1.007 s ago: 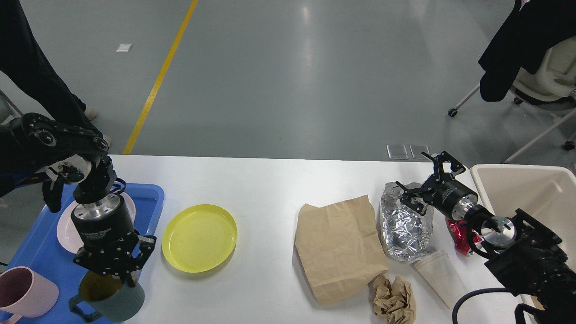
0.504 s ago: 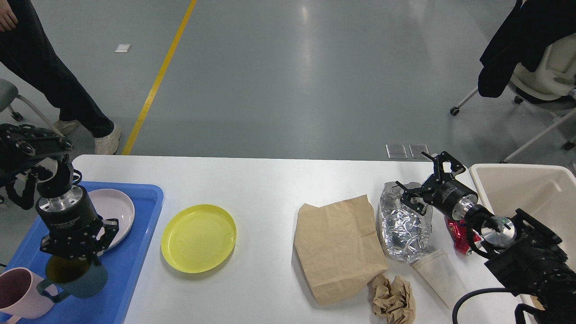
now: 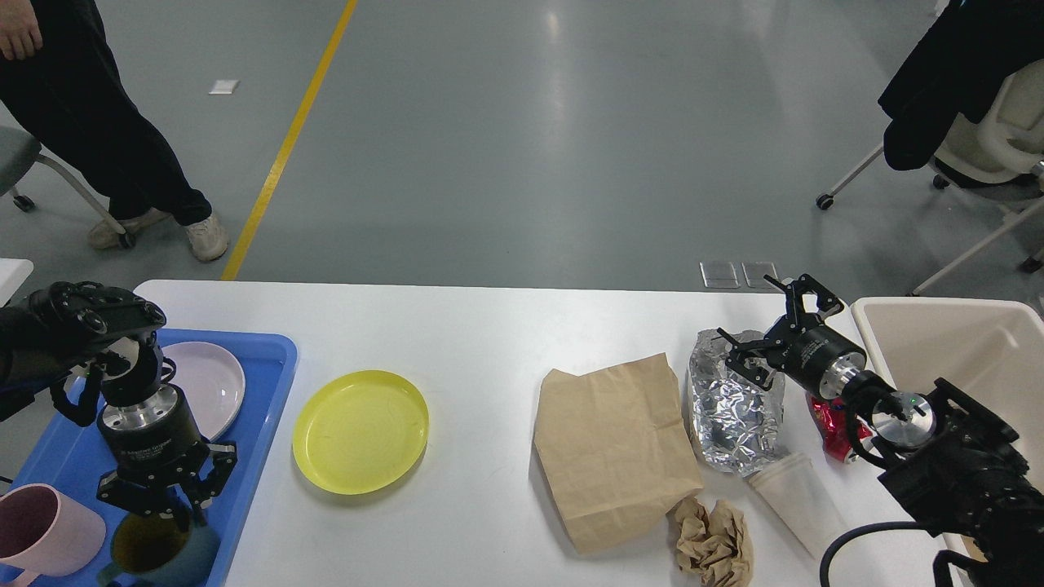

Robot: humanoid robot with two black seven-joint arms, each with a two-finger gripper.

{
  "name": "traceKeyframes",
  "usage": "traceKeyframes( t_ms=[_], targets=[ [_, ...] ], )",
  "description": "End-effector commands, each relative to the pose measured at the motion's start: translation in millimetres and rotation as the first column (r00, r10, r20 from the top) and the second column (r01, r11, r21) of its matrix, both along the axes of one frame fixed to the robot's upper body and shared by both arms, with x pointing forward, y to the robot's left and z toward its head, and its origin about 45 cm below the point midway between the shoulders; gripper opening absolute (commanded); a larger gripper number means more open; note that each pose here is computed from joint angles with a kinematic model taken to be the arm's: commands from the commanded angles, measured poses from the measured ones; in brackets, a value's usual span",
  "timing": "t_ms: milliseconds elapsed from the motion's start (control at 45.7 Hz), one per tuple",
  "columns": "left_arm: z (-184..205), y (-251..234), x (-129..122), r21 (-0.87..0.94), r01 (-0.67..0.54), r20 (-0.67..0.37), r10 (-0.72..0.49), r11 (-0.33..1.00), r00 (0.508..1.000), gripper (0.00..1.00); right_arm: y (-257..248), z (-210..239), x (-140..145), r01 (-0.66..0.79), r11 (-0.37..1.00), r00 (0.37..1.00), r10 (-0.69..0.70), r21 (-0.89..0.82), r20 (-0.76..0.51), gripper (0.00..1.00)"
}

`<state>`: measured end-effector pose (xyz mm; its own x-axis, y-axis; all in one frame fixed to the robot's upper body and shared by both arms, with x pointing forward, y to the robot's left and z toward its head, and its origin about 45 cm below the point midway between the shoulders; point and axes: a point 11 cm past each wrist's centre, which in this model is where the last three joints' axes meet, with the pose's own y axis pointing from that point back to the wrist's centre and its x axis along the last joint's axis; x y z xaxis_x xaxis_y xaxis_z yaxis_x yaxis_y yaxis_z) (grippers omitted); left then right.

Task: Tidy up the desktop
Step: 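Carry the teal mug onto the blue tray and open the left gripper, then move the left gripper over the rim of the yellow plate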

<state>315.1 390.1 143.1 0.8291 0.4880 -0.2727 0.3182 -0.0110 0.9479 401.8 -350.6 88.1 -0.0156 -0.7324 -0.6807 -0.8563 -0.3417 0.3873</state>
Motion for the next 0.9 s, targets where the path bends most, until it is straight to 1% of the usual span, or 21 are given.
traceKeyframes(
  t_ms=[0,44,153,219,328,460,526,613,701,766,876],
  targets=[
    [3,2,1,0.005,0.0,0.005,0.0,1.0,1.0,0.69,0,0,0,0.0,1.0,1.0,0.0,0.0,0.001,1.0],
    [3,3,2,0.006,-0.002,0.007,0.002,1.0,1.0,0.75,-1,0,0,0.001,1.0,1.0,-0.001,-0.001,0.0,1.0],
    [9,3,6,0.004,-0.003,0.023,0.003,1.0,1.0,0.83,0,0,0,0.0,1.0,1.0,0.0,0.0,-0.001,1.0],
    [16,0,12,0.001,0.003,0.037,-0.003,1.0,0.999,0.95,0,0,0,0.0,1.0,1.0,0.0,0.0,0.001,1.0],
    [44,0,31,0.024,0.025,0.096,-0.027,0.999,0.995,0.96,-1,0,0,0.001,1.0,1.0,-0.001,-0.001,0.0,1.0],
    [97,-8,65,0.068,0.066,0.211,-0.079,0.995,0.974,0.96,0,0,0,0.0,1.0,1.0,0.0,0.0,-0.001,1.0],
    [117,-23,81,0.102,0.126,0.248,-0.147,0.987,0.958,0.96,-1,1,0,0.001,1.0,1.0,-0.001,-0.001,0.001,1.0],
    [139,-63,103,0.195,0.285,0.262,-0.33,0.939,0.907,0.96,-1,0,0,0.001,1.0,1.0,-0.001,-0.001,0.0,1.0],
    [153,-102,116,0.246,0.401,0.271,-0.46,0.882,0.845,0.95,0,0,0,0.0,1.0,1.0,0.0,0.0,-0.001,1.0],
    [152,-141,119,0.266,0.499,0.258,-0.559,0.825,0.788,0.95,-1,1,0,0.001,1.0,1.0,-0.001,-0.001,0.001,1.0],
    [140,-183,116,0.327,0.627,0.188,-0.699,0.707,0.69,0.94,0,0,0,0.0,1.0,1.0,0.0,0.0,-0.001,1.0]
  ],
)
